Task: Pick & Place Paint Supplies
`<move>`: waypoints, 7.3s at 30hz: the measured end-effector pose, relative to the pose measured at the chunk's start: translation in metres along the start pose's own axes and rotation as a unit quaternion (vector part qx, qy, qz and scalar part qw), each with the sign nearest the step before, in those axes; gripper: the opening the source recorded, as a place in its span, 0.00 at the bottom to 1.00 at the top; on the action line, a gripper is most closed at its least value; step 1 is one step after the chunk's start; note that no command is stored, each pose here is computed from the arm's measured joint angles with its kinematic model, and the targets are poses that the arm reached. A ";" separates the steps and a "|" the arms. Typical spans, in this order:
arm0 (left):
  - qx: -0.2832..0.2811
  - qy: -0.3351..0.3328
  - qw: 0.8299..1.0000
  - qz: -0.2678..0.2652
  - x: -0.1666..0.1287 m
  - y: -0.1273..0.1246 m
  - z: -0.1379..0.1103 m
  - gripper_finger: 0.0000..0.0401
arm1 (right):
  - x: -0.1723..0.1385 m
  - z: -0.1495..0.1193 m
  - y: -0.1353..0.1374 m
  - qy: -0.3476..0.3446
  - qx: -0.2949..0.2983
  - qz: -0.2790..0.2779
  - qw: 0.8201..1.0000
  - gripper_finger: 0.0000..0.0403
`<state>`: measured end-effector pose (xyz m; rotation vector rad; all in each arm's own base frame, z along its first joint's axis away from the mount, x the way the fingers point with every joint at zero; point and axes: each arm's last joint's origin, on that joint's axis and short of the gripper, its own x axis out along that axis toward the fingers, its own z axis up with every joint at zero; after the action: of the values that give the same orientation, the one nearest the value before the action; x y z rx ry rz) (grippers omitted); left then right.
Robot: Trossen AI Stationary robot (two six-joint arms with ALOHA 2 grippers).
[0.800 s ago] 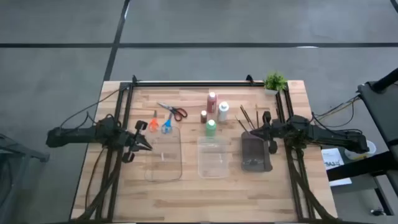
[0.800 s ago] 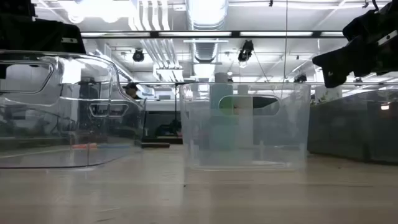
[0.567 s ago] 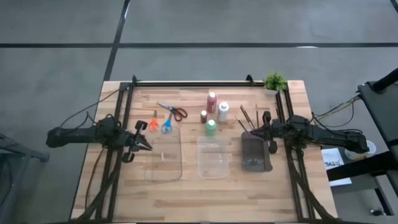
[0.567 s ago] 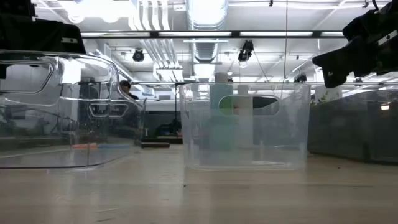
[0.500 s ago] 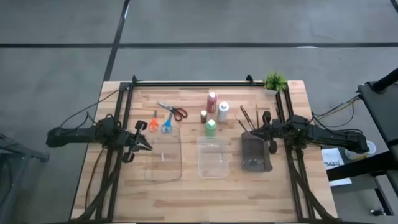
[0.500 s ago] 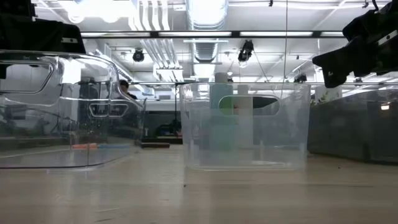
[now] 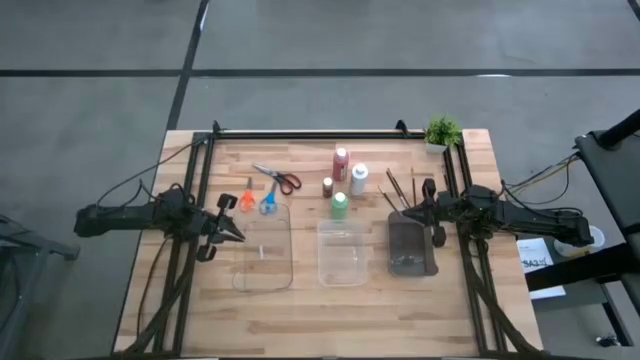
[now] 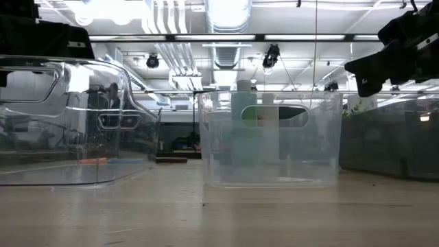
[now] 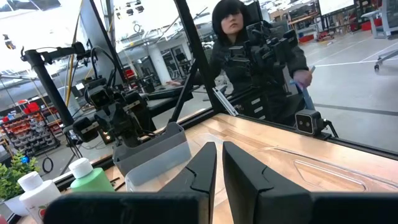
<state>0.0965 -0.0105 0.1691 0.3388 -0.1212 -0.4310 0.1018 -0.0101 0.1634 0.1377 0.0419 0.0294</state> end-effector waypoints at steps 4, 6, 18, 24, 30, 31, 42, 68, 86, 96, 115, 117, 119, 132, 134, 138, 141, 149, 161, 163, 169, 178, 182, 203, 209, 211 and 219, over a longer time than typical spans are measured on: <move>0.000 0.000 1.000 0.000 0.000 0.000 0.000 0.09 | 0.000 0.000 0.000 0.000 0.000 0.000 1.000 0.02; 0.000 0.000 1.000 0.000 0.000 0.000 0.000 0.09 | 0.000 0.000 0.000 0.000 0.000 0.000 1.000 0.02; 0.000 0.000 1.000 0.000 0.000 0.000 0.000 0.09 | 0.000 0.000 0.000 0.000 0.000 0.000 1.000 0.02; 0.000 0.000 1.000 0.000 0.000 0.000 0.000 0.09 | 0.000 0.000 0.000 0.000 0.000 0.000 1.000 0.02; 0.000 0.000 1.000 0.000 0.000 0.000 0.000 0.09 | 0.000 0.000 0.000 0.000 0.000 0.000 1.000 0.02; 0.000 0.000 1.000 0.000 0.000 0.000 0.000 0.09 | 0.000 0.000 0.000 0.000 0.000 0.000 1.000 0.02; 0.000 0.000 1.000 0.000 0.000 0.000 0.000 0.09 | 0.000 0.000 0.000 0.000 0.000 0.000 1.000 0.02; 0.000 0.000 1.000 0.000 0.000 0.000 0.000 0.09 | 0.000 0.000 0.000 0.000 0.000 0.000 1.000 0.02; 0.000 0.000 1.000 0.000 0.000 0.000 0.000 0.09 | 0.000 0.000 0.000 0.000 0.000 0.000 1.000 0.02; 0.000 0.000 1.000 0.000 0.000 0.000 0.000 0.09 | 0.000 0.000 0.000 0.000 0.000 0.000 1.000 0.02; 0.000 0.000 1.000 0.000 0.000 0.000 0.000 0.09 | 0.000 0.000 0.000 0.000 0.000 0.000 1.000 0.02; 0.000 0.000 1.000 0.000 0.000 0.000 0.000 0.09 | 0.000 0.000 0.000 0.000 0.000 0.000 1.000 0.02; 0.000 0.000 1.000 0.000 0.000 0.000 0.000 0.09 | 0.000 0.000 0.000 0.000 0.000 0.000 1.000 0.02; 0.000 0.000 1.000 0.000 0.000 0.000 0.000 0.09 | 0.000 0.000 0.000 0.000 0.000 0.000 1.000 0.02; 0.000 0.000 1.000 0.000 0.000 0.000 0.000 0.09 | 0.000 0.000 0.000 0.000 0.000 0.000 1.000 0.02; 0.000 0.000 1.000 0.000 0.000 0.000 0.000 0.09 | 0.000 0.000 0.000 0.000 0.000 0.000 1.000 0.02; 0.000 0.000 1.000 0.000 0.000 0.000 0.000 0.09 | 0.000 0.000 0.000 0.000 0.000 -0.001 1.000 0.02; 0.000 0.000 1.000 0.000 0.000 0.000 0.000 0.09 | 0.000 0.000 -0.002 -0.002 -0.032 -0.027 0.999 0.02; 0.000 0.000 1.000 0.000 0.000 0.000 0.000 0.09 | 0.000 0.000 -0.002 0.002 -0.120 -0.027 0.992 0.02; 0.000 0.000 1.000 0.000 0.000 0.000 0.000 0.09 | 0.000 0.000 -0.002 0.002 -0.110 -0.027 0.994 0.02; 0.000 0.000 1.000 0.000 0.000 0.000 0.000 0.09 | 0.000 0.009 0.000 -0.046 -0.103 -0.025 0.993 0.02; 0.000 0.000 1.000 0.000 0.000 0.000 0.000 0.09 | -0.003 0.024 0.002 -0.129 -0.048 -0.012 0.990 0.02; 0.000 0.000 1.000 0.000 0.000 0.000 0.000 0.09 | -0.003 0.026 0.002 -0.136 -0.044 -0.011 0.990 0.02; 0.000 0.000 1.000 0.000 0.000 0.000 0.000 0.09 | 0.090 0.099 -0.005 0.013 -0.087 -0.031 0.996 0.02; 0.000 0.000 1.000 0.000 0.000 0.000 0.000 0.09 | 0.133 0.124 -0.010 0.028 -0.114 -0.039 0.992 0.02; 0.000 0.000 1.000 0.000 0.000 0.000 0.000 0.09 | 0.144 0.135 -0.011 0.039 -0.113 -0.040 0.992 0.02; 0.000 0.000 1.000 0.000 0.000 0.000 0.000 0.09 | 0.154 0.185 -0.010 0.230 -0.096 -0.093 0.964 0.02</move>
<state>0.0965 -0.0105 0.1691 0.3388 -0.1215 -0.4312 0.2641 -0.0404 0.3388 -0.0713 0.5152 -0.1234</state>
